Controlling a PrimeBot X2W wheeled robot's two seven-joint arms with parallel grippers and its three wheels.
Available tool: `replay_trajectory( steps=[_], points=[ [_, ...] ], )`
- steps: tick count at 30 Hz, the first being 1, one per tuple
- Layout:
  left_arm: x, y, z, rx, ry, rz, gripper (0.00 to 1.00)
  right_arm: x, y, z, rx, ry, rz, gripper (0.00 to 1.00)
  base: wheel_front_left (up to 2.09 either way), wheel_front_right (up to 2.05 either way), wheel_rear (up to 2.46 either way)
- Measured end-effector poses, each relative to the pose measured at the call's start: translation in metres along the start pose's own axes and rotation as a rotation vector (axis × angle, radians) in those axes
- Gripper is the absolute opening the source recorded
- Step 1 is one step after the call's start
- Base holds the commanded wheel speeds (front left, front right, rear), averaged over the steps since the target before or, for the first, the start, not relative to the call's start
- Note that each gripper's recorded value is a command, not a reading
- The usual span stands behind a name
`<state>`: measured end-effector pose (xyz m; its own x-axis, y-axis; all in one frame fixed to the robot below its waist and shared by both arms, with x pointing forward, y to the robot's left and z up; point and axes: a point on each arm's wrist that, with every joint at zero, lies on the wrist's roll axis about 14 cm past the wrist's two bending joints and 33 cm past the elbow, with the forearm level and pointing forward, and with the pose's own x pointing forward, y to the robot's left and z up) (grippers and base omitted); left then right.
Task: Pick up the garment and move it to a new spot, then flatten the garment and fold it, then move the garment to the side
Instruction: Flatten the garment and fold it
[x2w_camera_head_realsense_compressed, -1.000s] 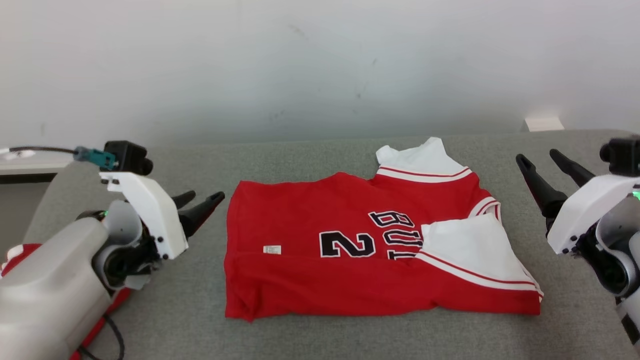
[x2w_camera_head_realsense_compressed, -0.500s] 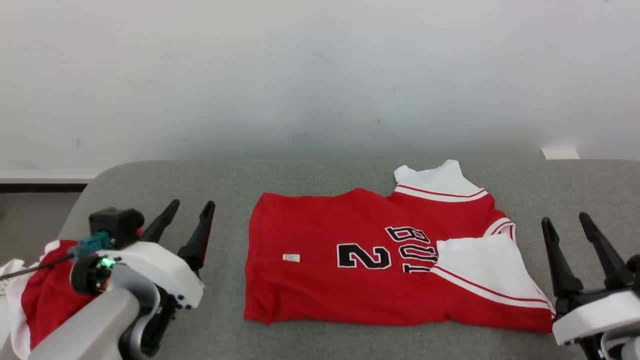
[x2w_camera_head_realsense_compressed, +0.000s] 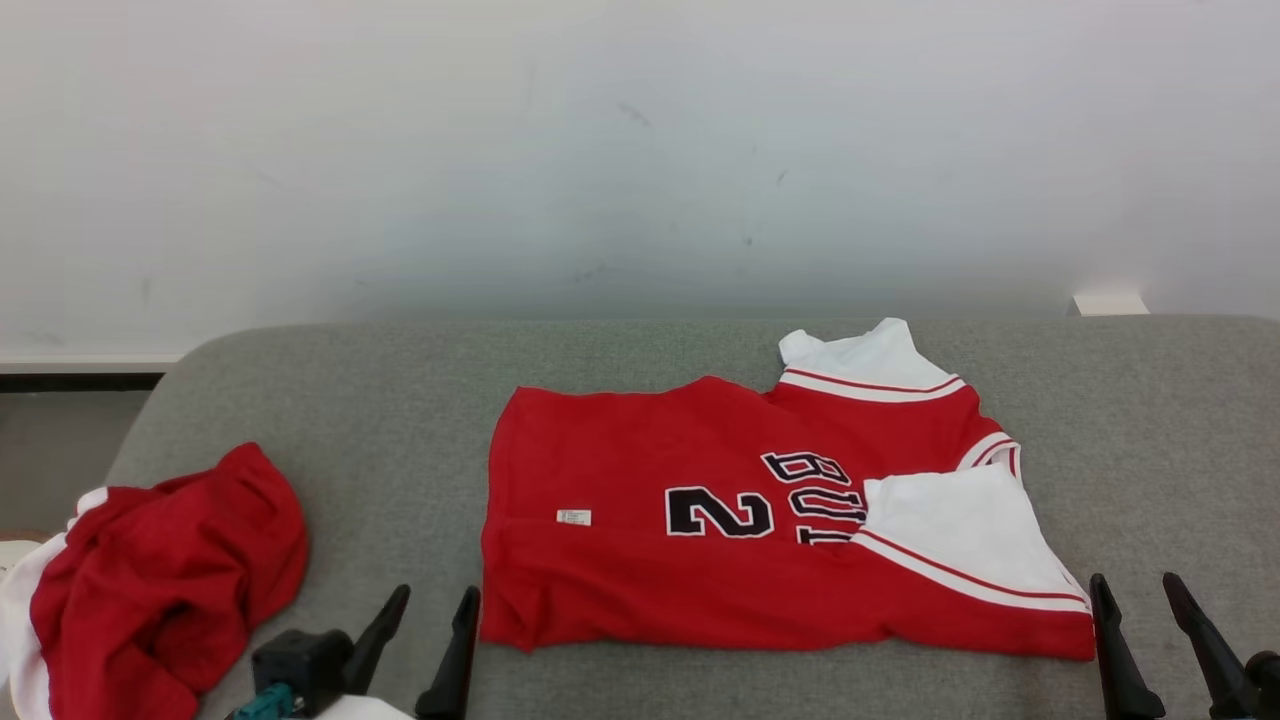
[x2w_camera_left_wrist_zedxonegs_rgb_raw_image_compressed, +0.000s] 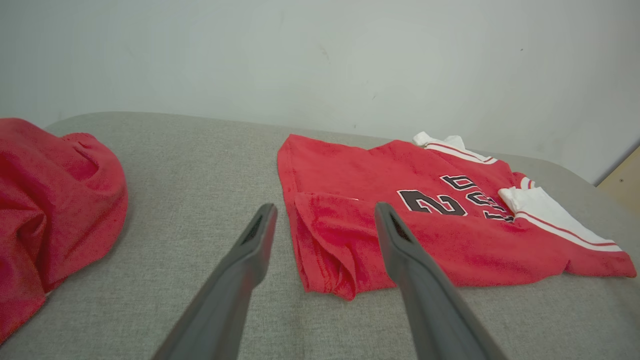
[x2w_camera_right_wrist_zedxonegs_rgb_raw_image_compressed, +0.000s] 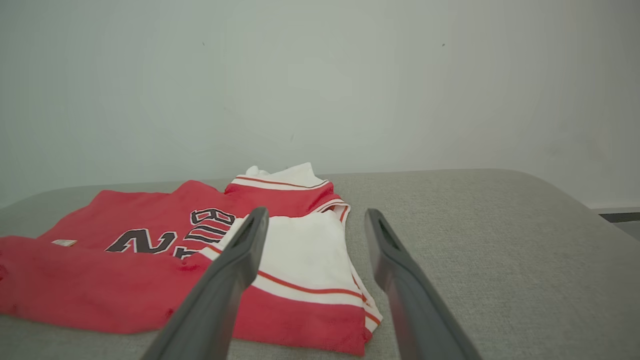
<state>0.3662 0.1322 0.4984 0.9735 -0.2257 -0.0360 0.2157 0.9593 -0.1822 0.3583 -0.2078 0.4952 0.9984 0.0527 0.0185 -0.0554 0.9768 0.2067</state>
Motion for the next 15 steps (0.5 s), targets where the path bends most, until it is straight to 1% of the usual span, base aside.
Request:
replay_trajectory(
  steps=[4,8,11,12,13,15],
  points=[
    [0.001,-0.003,-0.013,0.011,0.030,-0.013,1.00,-0.002,-0.005,-0.015,-0.002,0.060,-0.015,1.00,0.00,0.00,0.00],
    [0.002,-0.007,-0.030,0.029,0.077,-0.036,1.00,0.004,-0.012,-0.028,0.004,0.122,-0.031,1.00,0.00,0.00,0.00],
    [0.007,-0.015,-0.042,0.032,0.119,-0.068,1.00,0.008,-0.017,-0.043,0.008,0.199,-0.046,1.00,0.00,0.00,0.00],
    [0.007,-0.015,-0.042,0.032,0.119,-0.068,1.00,0.008,-0.017,-0.043,0.008,0.199,-0.046,1.00,0.00,0.00,0.00],
    [0.011,-0.020,-0.051,0.033,0.155,-0.081,1.00,0.012,-0.019,-0.054,0.019,0.257,-0.052,1.00,0.00,0.00,0.00],
    [0.014,-0.022,-0.059,0.040,0.188,-0.096,1.00,0.015,-0.018,-0.062,0.024,0.295,-0.050,1.00,0.00,0.00,0.00]
  ],
)
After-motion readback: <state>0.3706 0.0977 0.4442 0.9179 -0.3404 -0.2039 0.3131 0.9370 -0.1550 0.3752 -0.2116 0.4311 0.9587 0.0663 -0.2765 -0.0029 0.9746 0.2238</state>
